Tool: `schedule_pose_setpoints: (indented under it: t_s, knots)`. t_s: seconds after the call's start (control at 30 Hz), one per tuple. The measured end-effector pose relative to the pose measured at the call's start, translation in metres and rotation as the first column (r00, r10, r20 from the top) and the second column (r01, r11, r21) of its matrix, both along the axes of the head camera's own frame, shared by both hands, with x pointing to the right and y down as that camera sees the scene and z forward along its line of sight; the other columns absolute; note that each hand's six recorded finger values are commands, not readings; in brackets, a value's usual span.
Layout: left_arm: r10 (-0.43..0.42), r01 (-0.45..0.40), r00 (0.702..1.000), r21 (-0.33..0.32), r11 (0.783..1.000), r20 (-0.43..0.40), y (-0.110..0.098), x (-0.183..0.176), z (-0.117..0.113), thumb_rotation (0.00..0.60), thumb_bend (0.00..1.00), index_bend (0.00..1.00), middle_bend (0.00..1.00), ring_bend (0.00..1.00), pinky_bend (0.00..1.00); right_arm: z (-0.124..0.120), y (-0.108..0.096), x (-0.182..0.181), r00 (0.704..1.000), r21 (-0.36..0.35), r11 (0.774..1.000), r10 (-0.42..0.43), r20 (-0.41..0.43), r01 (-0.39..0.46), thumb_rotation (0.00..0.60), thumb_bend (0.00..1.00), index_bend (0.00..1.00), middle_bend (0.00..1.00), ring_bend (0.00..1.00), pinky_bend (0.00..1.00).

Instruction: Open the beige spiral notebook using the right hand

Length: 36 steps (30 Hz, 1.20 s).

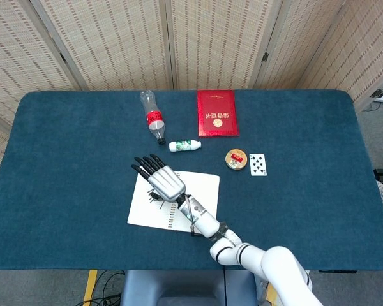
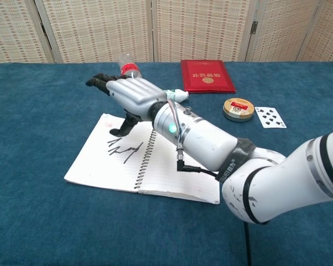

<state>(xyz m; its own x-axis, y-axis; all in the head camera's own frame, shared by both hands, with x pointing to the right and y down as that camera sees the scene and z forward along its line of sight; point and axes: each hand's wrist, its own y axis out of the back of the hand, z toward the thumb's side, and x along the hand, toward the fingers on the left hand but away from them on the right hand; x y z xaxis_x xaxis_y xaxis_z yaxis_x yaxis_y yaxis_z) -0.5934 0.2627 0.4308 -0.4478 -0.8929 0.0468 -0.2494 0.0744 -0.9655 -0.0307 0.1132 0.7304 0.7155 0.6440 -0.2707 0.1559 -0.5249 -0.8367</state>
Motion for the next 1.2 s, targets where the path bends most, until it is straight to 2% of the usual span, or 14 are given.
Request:
schedule_pose_setpoints:
  t_s: [0.17,0.27,0.47,0.57,0.67,0.73,0.8,0.9,1.0,1.1,1.2]
  knots:
    - [0.013,-0.013,1.000,-0.034,0.999,0.026,-0.002,0.004,0.006,0.600,0.30,0.17,0.10,0.09,0.15,-0.014,-0.003,0.015,1.000,0.020,1.000,0.006,0.006,-0.007,0.600,0.30,0.00,0.00,0.00,0.00]
    - [0.029,-0.024,0.998,-0.082,0.996,0.059,-0.006,0.009,0.016,0.600,0.30,0.17,0.10,0.09,0.15,-0.024,-0.004,0.035,1.000,0.021,1.000,0.023,-0.002,-0.023,0.600,0.30,0.00,0.00,0.00,0.00]
    - [0.110,-0.087,0.989,-0.218,0.972,0.095,-0.018,0.031,0.047,0.600,0.30,0.16,0.10,0.09,0.15,-0.056,-0.004,0.098,0.995,0.006,0.997,0.076,-0.059,-0.076,0.600,0.31,0.00,0.00,0.00,0.00]
    - [0.157,-0.124,0.983,-0.280,0.952,0.098,-0.023,0.043,0.064,0.600,0.30,0.16,0.10,0.09,0.15,-0.079,0.002,0.151,0.987,0.021,0.994,0.109,-0.122,-0.107,0.600,0.31,0.00,0.00,0.00,0.00]
    - [0.190,-0.151,0.977,-0.320,0.935,0.094,-0.026,0.054,0.078,0.600,0.30,0.16,0.10,0.09,0.15,-0.101,0.012,0.217,0.962,0.071,0.981,0.191,-0.197,-0.180,0.600,0.32,0.00,0.00,0.00,0.00]
    - [0.213,-0.175,0.973,-0.328,0.929,0.085,-0.028,0.061,0.083,0.600,0.30,0.13,0.10,0.09,0.15,-0.113,0.024,0.256,0.938,0.110,0.963,0.265,-0.223,-0.246,0.600,0.32,0.00,0.00,0.00,0.00]
    - [0.227,-0.189,0.970,-0.327,0.926,0.081,-0.027,0.065,0.084,0.600,0.30,0.09,0.10,0.09,0.15,-0.121,0.036,0.295,0.905,0.149,0.934,0.352,-0.238,-0.325,0.600,0.32,0.00,0.00,0.00,0.00]
    - [0.264,-0.224,0.961,-0.324,0.919,0.084,-0.026,0.074,0.086,0.600,0.30,0.09,0.10,0.09,0.15,-0.128,0.054,0.346,0.855,0.189,0.887,0.458,-0.244,-0.421,0.600,0.33,0.00,0.00,0.00,0.00]
    - [0.295,-0.252,0.951,-0.319,0.914,0.093,-0.024,0.081,0.087,0.600,0.30,0.10,0.10,0.08,0.15,-0.133,0.076,0.388,0.814,0.206,0.856,0.516,-0.268,-0.474,0.600,0.33,0.00,0.00,0.00,0.00]
    - [0.312,-0.267,0.945,-0.319,0.909,0.098,-0.022,0.085,0.087,0.600,0.30,0.11,0.10,0.08,0.15,-0.139,0.098,0.419,0.769,0.216,0.842,0.539,-0.345,-0.494,0.600,0.33,0.00,0.00,0.00,0.00]
    - [0.336,-0.294,0.937,-0.305,0.906,0.094,-0.024,0.089,0.086,0.600,0.30,0.11,0.10,0.08,0.15,-0.149,0.106,0.432,0.734,0.226,0.832,0.554,-0.392,-0.507,0.600,0.33,0.00,0.00,0.00,0.00]
